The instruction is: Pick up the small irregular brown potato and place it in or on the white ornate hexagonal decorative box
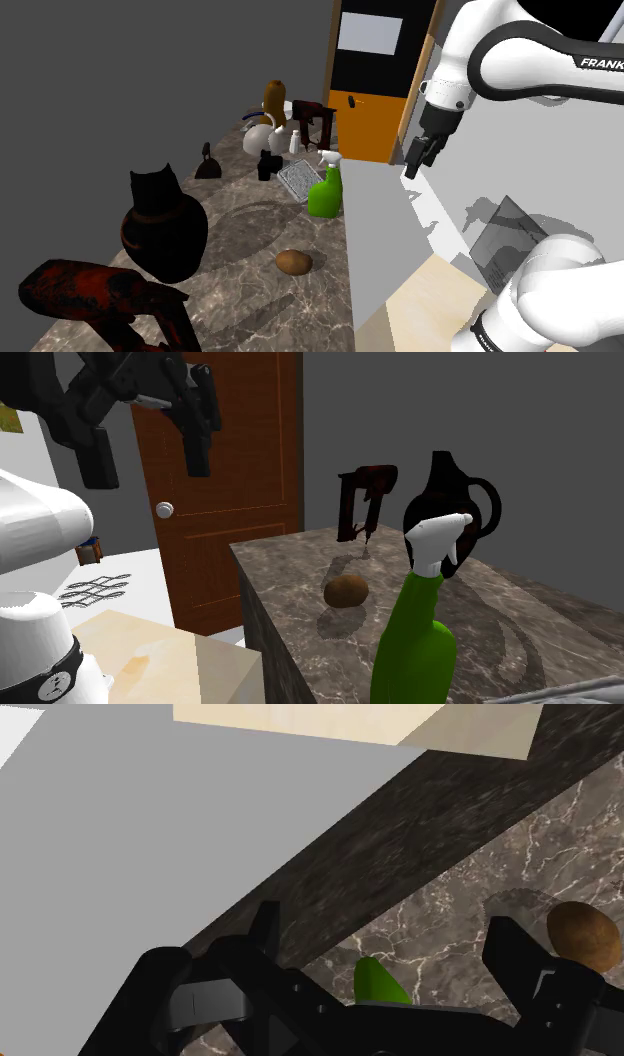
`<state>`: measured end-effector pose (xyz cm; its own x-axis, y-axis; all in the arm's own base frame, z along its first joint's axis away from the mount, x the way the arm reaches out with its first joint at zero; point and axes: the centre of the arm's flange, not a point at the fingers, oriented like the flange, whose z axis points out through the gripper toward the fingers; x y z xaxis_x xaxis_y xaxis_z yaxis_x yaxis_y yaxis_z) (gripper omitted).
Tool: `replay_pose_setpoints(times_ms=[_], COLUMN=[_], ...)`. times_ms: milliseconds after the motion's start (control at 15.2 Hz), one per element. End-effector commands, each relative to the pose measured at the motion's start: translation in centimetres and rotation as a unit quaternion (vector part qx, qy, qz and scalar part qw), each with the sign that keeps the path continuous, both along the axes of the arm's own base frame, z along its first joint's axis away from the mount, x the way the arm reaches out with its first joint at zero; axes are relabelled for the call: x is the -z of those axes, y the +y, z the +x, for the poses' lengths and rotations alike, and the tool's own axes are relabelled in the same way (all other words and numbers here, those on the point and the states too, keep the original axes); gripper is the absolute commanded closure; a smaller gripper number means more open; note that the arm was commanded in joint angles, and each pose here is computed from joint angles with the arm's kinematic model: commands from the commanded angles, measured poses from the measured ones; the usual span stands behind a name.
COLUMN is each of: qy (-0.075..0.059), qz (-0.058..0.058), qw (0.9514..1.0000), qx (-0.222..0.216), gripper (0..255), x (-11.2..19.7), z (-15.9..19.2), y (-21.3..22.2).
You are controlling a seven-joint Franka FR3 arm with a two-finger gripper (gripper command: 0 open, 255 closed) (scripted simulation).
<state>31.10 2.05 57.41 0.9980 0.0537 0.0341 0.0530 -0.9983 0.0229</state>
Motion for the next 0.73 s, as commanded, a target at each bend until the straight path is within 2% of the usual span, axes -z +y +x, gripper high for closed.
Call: replay_pose_setpoints(times_ms=[0, 660], qy=[0.000, 0.025], qz=[0.000, 0.008], qw=[1.0000, 0.9984], qx=[0.000, -0.051], gripper=[0, 0], x=[0.0, 7.3], z=[0.0, 6.4], y=[0.0, 9.2])
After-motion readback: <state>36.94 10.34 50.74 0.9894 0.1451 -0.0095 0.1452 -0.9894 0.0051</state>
